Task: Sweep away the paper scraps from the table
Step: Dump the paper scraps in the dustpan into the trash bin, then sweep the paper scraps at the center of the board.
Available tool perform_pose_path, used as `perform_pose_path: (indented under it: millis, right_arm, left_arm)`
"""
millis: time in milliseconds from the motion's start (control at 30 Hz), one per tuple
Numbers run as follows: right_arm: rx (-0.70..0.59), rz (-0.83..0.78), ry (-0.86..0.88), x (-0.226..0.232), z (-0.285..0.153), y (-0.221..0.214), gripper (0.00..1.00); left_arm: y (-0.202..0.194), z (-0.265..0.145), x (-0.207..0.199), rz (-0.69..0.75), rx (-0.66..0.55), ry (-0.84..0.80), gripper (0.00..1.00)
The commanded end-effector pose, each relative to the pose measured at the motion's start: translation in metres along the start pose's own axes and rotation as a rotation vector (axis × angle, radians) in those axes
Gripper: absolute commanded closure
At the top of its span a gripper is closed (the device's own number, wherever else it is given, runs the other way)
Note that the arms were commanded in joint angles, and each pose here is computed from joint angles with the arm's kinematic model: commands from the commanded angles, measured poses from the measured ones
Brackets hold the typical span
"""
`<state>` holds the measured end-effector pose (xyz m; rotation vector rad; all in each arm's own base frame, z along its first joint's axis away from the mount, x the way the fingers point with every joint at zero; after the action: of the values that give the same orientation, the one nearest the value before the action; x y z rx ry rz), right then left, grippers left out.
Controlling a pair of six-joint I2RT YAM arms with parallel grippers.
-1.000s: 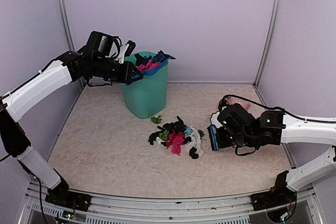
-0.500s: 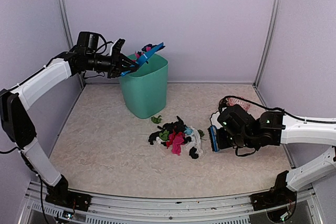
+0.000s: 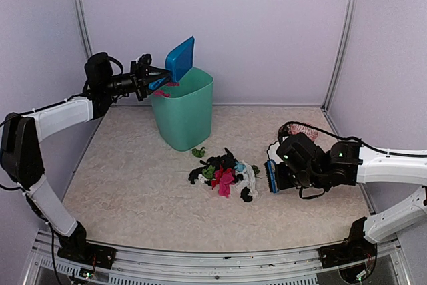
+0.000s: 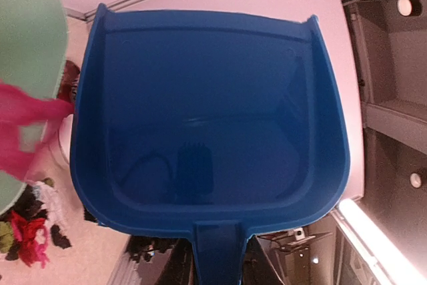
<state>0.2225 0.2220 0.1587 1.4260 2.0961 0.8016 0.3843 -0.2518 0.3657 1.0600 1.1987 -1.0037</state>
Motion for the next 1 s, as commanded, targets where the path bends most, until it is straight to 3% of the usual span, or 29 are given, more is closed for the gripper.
perform_pose_path:
  millis: [0, 167, 367, 667, 967]
  right_arm:
    - [-0.015, 0.023, -0.020, -0.004, 0.001, 0.005, 1.00]
    - [-0.029, 0.030, -0.010, -0.003, -0.001, 0.008, 1.00]
    - [-0.082, 0.034, 0.047, 0.006, -0.008, 0.025, 1.00]
    - [-0.259, 0.046, 0.224, 0.040, -0.028, 0.085, 1.00]
    - [-0.363, 0.131, 0.448, 0.081, -0.021, 0.139, 1.00]
  left_arm:
    - [-0.005, -0.006, -0.045, 0.010, 0.018, -0.166, 1.00]
    - [-0.002, -0.004, -0.061, 0.036, 0.014, -0.190, 1.00]
    - [-0.014, -0.007, -0.080, 0.168, 0.027, -0.160, 1.00]
    - [-0.038, -0.023, -0.068, 0.336, -0.043, 0.048, 1.00]
    - [-0.058, -0.063, -0.042, 0.489, -0.227, 0.323, 1.00]
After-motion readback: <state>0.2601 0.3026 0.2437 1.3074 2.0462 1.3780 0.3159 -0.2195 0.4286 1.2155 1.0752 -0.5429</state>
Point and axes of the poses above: each gripper's point midway between its finger pads, its own z axis out along the fingers, its own x axis along the line the jaws close on, y = z × x, the point moved 1 cm from there along -z, back along the fingers, and after that the axes turned 11 degrees about -z, right-handed, at the moved point
